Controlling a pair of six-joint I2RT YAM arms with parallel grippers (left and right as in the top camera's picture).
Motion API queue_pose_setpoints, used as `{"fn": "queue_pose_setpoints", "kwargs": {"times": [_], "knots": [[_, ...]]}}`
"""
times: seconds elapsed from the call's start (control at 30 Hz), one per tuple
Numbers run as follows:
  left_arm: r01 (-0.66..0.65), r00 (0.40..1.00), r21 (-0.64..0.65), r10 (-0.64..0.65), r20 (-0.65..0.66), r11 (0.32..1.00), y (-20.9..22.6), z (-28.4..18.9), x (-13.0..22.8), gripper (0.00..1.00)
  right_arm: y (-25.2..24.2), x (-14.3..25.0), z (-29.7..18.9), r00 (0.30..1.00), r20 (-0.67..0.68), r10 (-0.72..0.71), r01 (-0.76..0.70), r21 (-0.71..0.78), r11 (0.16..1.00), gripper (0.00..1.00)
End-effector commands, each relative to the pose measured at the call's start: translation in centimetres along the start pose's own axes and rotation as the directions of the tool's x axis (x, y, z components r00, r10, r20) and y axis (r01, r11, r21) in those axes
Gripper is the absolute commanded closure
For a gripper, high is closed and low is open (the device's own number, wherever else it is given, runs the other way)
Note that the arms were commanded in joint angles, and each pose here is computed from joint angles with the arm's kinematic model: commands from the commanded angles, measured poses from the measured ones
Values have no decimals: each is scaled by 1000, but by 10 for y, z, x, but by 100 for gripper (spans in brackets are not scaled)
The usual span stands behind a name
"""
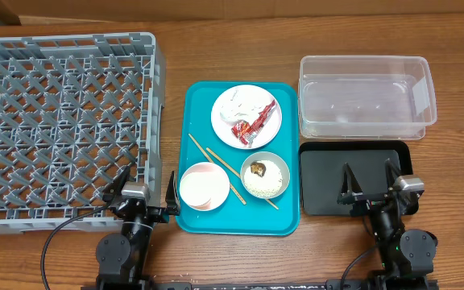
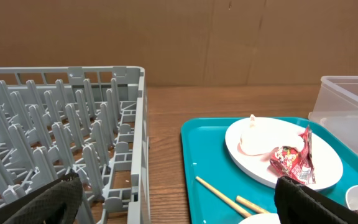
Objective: Sort waste into correct bins and load items into the dishwasher
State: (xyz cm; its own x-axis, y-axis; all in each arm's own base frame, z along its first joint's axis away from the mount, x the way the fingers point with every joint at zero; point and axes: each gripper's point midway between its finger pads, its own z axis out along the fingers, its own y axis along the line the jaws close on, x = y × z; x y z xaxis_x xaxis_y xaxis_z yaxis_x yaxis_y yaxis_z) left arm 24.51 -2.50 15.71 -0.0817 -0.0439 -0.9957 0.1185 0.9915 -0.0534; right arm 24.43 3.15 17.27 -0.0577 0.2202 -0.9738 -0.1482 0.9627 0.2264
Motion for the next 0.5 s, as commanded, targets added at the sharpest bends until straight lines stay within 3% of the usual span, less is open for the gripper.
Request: {"fn": "queue_pose_setpoints", "kwargs": {"times": [0.0, 0.3, 0.47], "knots": [[-18, 1000, 3, 18, 0, 1000, -1, 0, 1, 0, -1, 2, 0, 1000, 3, -4, 4, 3, 1000, 0], [38, 999, 3, -38, -1, 999, -1, -1, -2, 0, -1, -1, -1, 1000, 3, 1, -1, 2, 1000, 0], [43, 999, -16, -44, -19, 999, 1, -6, -22, 0, 4, -20, -6, 1000, -20, 9, -9, 8, 1000, 0]]}}
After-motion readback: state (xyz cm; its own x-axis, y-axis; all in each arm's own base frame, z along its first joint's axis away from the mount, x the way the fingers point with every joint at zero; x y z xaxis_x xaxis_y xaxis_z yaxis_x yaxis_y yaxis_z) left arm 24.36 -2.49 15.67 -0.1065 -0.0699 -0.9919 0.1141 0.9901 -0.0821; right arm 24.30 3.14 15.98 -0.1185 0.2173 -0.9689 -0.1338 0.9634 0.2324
